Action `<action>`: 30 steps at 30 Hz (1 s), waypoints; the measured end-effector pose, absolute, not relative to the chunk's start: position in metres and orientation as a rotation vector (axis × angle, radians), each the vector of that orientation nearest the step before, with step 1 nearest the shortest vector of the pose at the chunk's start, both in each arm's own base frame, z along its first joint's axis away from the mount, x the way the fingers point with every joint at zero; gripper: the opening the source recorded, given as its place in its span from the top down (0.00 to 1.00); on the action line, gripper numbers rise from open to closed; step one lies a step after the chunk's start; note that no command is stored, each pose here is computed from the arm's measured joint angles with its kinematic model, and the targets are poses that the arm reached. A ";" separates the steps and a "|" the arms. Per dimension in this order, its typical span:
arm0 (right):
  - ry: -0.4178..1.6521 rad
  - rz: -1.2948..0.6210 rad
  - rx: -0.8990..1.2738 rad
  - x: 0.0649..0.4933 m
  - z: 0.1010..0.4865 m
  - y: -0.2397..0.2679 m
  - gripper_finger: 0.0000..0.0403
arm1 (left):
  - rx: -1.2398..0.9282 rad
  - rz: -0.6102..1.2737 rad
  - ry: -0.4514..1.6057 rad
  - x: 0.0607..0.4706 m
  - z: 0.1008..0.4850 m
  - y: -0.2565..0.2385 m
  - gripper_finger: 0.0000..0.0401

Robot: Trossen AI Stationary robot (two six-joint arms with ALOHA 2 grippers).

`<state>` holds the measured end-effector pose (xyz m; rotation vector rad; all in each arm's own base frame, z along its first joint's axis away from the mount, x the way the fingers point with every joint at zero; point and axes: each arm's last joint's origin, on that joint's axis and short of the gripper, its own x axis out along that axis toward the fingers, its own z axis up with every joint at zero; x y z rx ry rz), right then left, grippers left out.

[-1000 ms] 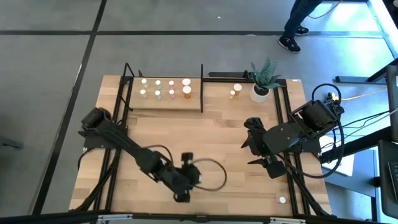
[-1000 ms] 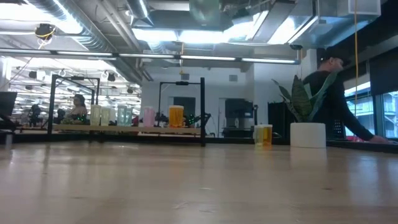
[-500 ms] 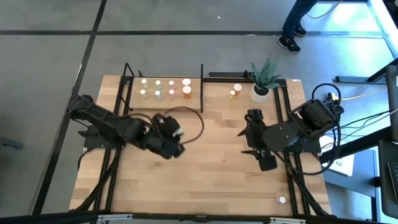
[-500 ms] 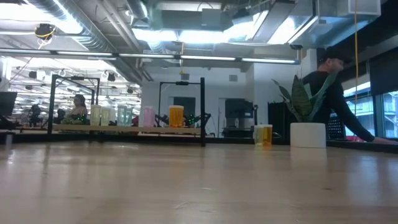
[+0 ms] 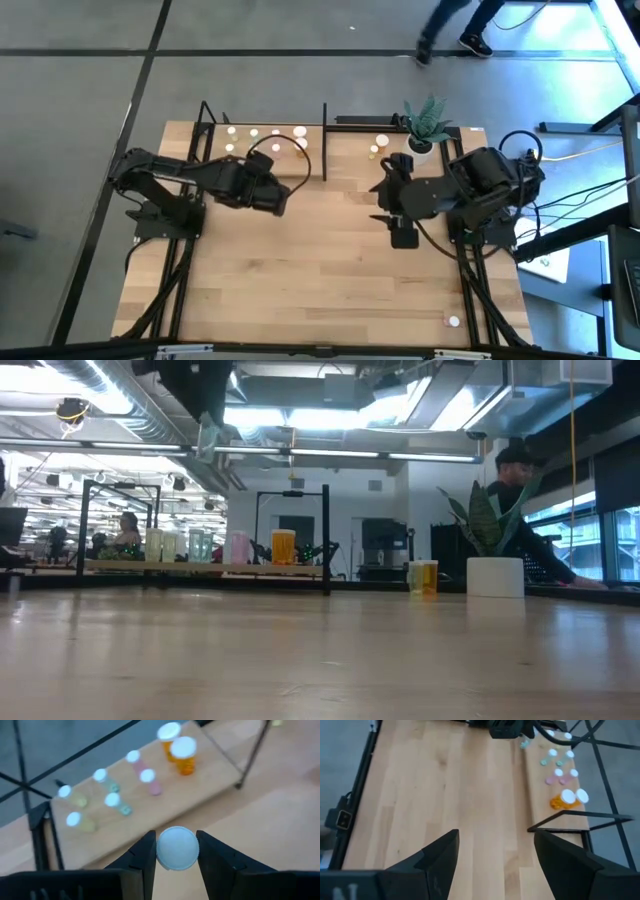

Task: Pick and place medicine bottles onto shelf by color
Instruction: Put the green pill bottle on the shelf and align it with the other green pill bottles

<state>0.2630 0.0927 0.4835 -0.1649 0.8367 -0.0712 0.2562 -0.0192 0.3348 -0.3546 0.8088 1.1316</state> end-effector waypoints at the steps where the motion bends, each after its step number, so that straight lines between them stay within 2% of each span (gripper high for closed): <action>1: 0.837 -0.078 -0.162 0.264 0.484 0.091 0.36 | -0.354 1.146 0.815 0.256 0.333 -0.016 0.71; 7: 0.840 -0.113 -0.147 0.267 0.484 0.081 0.36 | -0.331 1.201 0.870 0.248 0.317 -0.005 0.71; 13: 0.835 -0.152 -0.124 0.270 0.484 0.070 0.36 | -0.371 1.242 0.890 0.219 0.299 0.004 0.71; 20: 0.823 -0.190 -0.101 0.274 0.485 0.059 0.36 | -0.476 1.161 0.787 0.198 0.281 0.012 0.71; 30: 0.794 -0.232 -0.072 0.279 0.487 0.046 0.36 | -0.447 1.125 0.834 0.198 0.257 0.031 0.71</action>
